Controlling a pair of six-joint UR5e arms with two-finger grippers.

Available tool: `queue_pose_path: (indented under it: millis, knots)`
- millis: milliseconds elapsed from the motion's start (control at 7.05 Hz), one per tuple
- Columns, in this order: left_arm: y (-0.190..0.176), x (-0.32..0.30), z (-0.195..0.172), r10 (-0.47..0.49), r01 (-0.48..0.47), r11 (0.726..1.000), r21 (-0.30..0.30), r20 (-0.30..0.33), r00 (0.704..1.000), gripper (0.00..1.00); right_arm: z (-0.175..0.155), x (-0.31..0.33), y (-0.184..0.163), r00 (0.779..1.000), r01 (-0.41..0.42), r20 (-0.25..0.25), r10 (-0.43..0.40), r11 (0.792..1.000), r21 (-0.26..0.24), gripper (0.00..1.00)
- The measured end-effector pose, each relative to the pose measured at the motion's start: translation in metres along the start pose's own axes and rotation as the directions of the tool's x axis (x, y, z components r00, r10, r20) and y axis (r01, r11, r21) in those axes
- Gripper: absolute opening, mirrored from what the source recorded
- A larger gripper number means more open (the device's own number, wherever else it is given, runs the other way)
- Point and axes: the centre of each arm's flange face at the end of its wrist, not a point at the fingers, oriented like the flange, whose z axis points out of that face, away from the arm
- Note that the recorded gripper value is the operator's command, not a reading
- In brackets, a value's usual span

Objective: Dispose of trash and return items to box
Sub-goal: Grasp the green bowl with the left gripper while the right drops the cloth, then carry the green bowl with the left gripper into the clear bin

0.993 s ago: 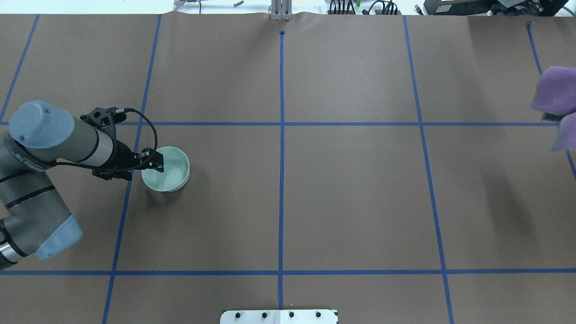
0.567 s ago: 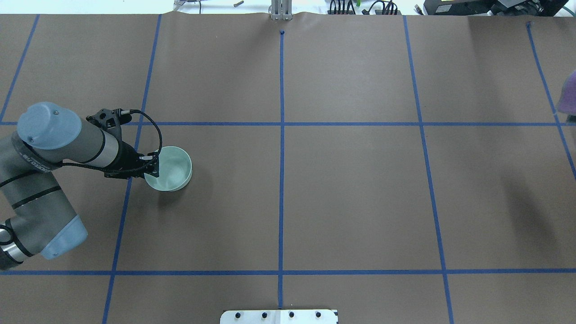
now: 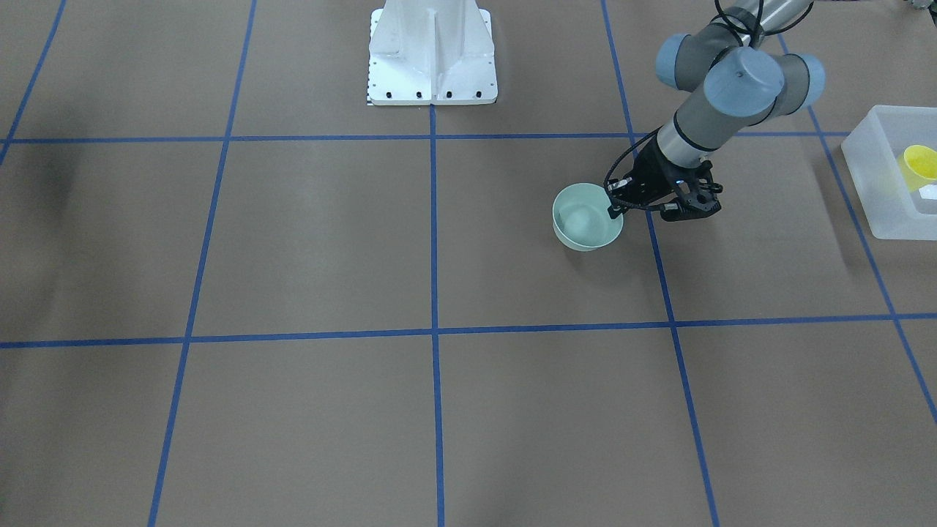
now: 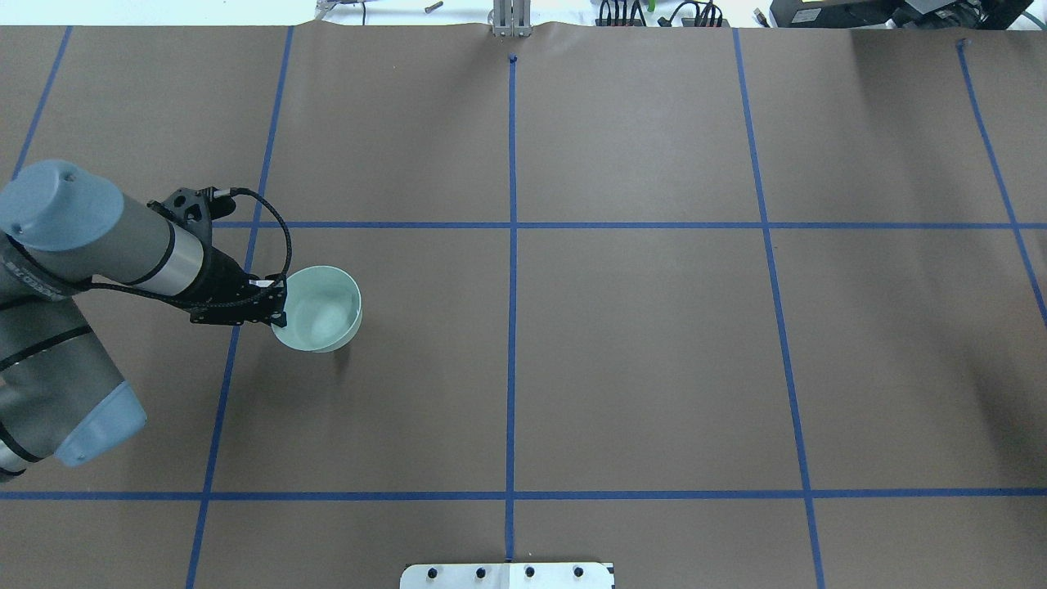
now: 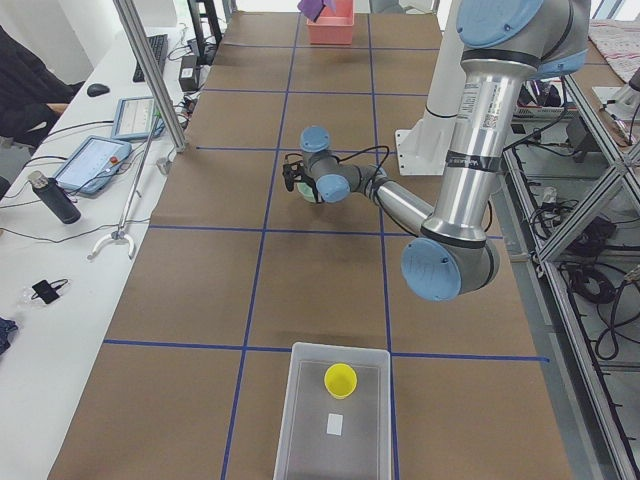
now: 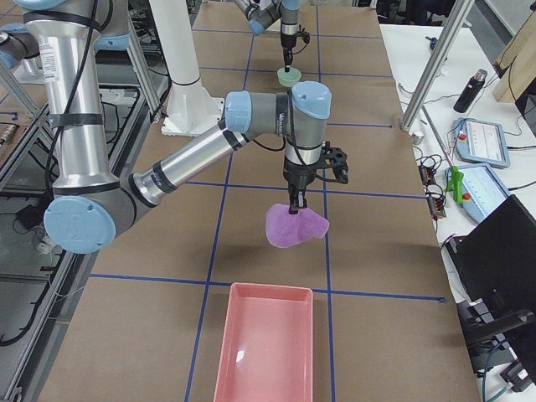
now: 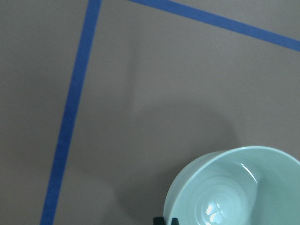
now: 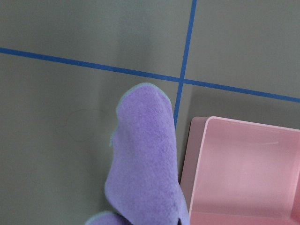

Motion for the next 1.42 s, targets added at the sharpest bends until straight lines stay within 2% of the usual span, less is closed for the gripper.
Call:
queue_pose_path:
  millis: [284, 425, 567, 851, 993, 1276, 1418]
  knots:
    - [-0.027, -0.005, -0.074, -0.041, 0.042, 0.999, 0.010, -0.038, 0.998, 0.00, 0.018, 0.053, 0.008, 1.000, 0.022, 0.013, -0.021, 0.999, -0.036, 0.00]
    - [-0.049, -0.021, -0.105, -0.024, 0.025, 0.999, 0.023, -0.049, 0.999, 0.00, 0.035, 0.087, 0.008, 0.999, 0.033, 0.021, -0.032, 0.998, -0.046, 0.00]
    - [-0.072, -0.045, -0.132, 0.009, -0.007, 0.999, 0.046, -0.032, 0.999, 0.00, 0.060, 0.124, 0.008, 0.999, 0.038, 0.026, -0.036, 0.998, -0.046, 0.00]
    - [-0.108, -0.112, -0.175, 0.090, -0.094, 0.993, 0.074, 0.056, 0.994, 0.00, 0.124, 0.184, 0.019, 0.999, 0.030, 0.034, -0.029, 0.998, -0.048, 0.01]
    - [-0.118, -0.149, -0.192, 0.129, -0.137, 0.988, 0.079, 0.094, 0.987, 0.00, 0.144, 0.199, 0.031, 0.999, 0.021, 0.035, -0.019, 0.998, -0.054, 0.99]
    - [-0.133, -0.235, -0.221, 0.189, -0.203, 0.976, 0.084, 0.152, 0.970, 0.00, 0.157, 0.208, 0.045, 0.999, 0.009, 0.033, -0.007, 0.998, -0.057, 1.00]
    - [-0.141, -0.289, -0.237, 0.214, -0.231, 0.969, 0.087, 0.177, 0.961, 0.00, 0.156, 0.208, 0.048, 1.000, 0.010, 0.028, -0.009, 0.999, -0.038, 1.00]
